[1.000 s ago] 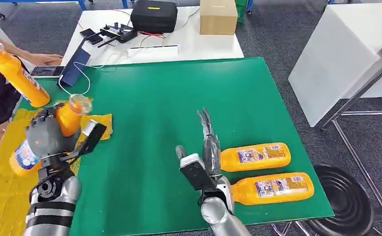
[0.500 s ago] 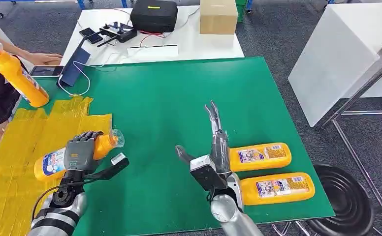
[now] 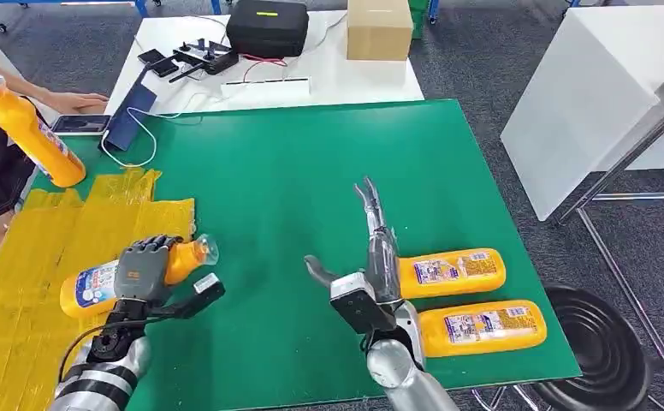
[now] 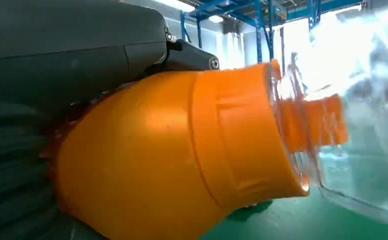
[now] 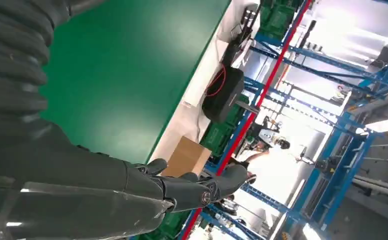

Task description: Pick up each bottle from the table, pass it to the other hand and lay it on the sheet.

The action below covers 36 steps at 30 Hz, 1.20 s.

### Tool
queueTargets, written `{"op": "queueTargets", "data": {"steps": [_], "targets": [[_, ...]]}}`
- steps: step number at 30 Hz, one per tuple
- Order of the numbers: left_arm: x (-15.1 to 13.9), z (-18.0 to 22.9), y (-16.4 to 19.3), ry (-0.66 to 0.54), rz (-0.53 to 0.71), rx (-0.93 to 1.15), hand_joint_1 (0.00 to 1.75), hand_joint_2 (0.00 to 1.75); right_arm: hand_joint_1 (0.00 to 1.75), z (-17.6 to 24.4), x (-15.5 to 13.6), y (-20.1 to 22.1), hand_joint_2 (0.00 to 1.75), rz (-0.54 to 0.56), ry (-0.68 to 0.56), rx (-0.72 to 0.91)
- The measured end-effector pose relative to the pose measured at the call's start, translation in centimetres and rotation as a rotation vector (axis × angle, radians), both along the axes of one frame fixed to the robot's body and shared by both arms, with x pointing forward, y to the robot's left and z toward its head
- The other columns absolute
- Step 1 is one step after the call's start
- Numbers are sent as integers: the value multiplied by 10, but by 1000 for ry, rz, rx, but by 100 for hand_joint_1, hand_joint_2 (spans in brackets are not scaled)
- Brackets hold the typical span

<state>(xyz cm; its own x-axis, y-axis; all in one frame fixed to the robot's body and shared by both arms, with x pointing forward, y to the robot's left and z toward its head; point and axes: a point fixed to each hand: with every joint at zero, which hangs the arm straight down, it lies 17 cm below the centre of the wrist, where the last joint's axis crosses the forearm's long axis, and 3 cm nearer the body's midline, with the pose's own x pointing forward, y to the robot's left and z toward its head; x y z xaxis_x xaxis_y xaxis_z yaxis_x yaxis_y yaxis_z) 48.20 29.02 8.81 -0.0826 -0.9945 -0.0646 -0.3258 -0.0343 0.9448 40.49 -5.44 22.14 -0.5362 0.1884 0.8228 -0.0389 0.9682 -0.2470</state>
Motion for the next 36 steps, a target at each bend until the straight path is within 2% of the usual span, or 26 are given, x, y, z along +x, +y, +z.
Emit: {"op": "queueTargets", "data": {"steps": [9,23,26,28,30,33,36], "targets": [[-4,6,0,-24,-22,-167,0,175,0,0,-2,1,175,-14,-13,-23],[-14,22,-8,-151,-33,-530,0,175,0,-6,-4,1,175,-48,-17,-93],[-20,29,-9,-202,-4,-648,0,175,0,-11,-6,0,175,-62,-14,-132],[-28,43,-10,-265,1,-760,0,175,0,-16,-9,1,175,-69,-15,-204],[-39,57,-15,-317,-15,-877,0,175,0,-27,-12,0,175,-71,-21,-340],[-47,86,-41,-341,-124,-977,0,175,0,-58,-14,-13,175,-64,4,-570],[-57,110,-62,-352,-240,-1043,0,175,0,-94,-16,-48,175,-43,49,-736]]}}
